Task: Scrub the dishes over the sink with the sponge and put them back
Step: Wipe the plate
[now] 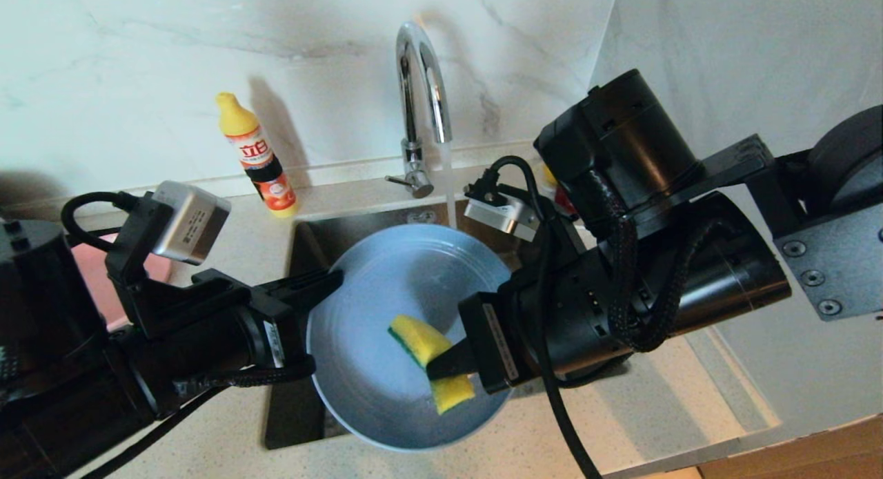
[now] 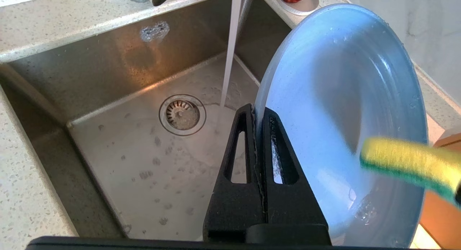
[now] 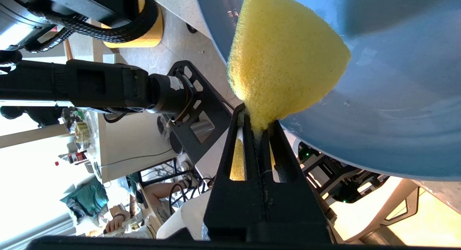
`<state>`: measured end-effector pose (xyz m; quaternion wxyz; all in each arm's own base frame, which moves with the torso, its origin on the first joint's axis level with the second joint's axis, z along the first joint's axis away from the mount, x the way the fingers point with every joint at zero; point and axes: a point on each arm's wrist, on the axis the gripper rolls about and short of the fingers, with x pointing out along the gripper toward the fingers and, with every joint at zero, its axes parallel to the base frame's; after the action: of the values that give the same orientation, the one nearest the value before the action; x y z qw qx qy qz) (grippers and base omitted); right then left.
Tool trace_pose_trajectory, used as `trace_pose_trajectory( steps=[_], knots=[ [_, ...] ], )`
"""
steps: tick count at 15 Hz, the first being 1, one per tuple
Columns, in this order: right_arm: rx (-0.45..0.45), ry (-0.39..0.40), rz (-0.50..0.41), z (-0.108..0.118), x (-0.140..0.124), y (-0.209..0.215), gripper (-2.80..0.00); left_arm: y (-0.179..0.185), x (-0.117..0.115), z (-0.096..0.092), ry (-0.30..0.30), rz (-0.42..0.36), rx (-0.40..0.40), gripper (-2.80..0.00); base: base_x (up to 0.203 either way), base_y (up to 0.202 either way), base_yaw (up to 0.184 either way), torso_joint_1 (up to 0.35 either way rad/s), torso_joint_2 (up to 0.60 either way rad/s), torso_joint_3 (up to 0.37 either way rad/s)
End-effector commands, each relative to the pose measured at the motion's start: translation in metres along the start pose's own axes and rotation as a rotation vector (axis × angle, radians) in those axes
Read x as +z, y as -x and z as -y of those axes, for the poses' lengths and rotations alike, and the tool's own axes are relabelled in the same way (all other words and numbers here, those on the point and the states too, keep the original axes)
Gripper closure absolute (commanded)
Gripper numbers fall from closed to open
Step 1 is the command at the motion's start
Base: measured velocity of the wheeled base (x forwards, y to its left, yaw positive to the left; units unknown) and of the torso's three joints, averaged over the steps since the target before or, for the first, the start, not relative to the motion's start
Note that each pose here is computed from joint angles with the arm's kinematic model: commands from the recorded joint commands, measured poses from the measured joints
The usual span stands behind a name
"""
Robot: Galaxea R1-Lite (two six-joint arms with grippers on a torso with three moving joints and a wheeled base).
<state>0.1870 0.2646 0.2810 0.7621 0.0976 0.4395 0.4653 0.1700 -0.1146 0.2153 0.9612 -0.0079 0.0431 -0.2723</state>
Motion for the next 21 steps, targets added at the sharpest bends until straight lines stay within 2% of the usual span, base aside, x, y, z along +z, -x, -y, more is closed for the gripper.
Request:
trace_pose_trajectory(
  steps=[1, 13, 21],
  knots=[
    [0.002, 0.0, -0.011, -0.001, 0.0, -0.005, 0.0, -0.001, 0.001, 0.0, 0.001, 0.003, 0.0, 0.0, 0.0, 0.0, 0.0, 0.0, 0.0, 0.0],
    [0.01, 0.016, -0.076, -0.009, -0.009, -0.028, 0.0, -0.004, 0.003, 0.001, 0.002, 0.008, 0.003, 0.0, 0.0, 0.0, 0.0, 0.0, 0.0, 0.0],
    [0.003, 0.002, 0.011, -0.002, 0.006, -0.005, 0.0, -0.003, 0.002, 0.001, 0.002, 0.006, 0.006, 0.0, 0.0, 0.0, 0.0, 0.0, 0.0, 0.0]
  ],
)
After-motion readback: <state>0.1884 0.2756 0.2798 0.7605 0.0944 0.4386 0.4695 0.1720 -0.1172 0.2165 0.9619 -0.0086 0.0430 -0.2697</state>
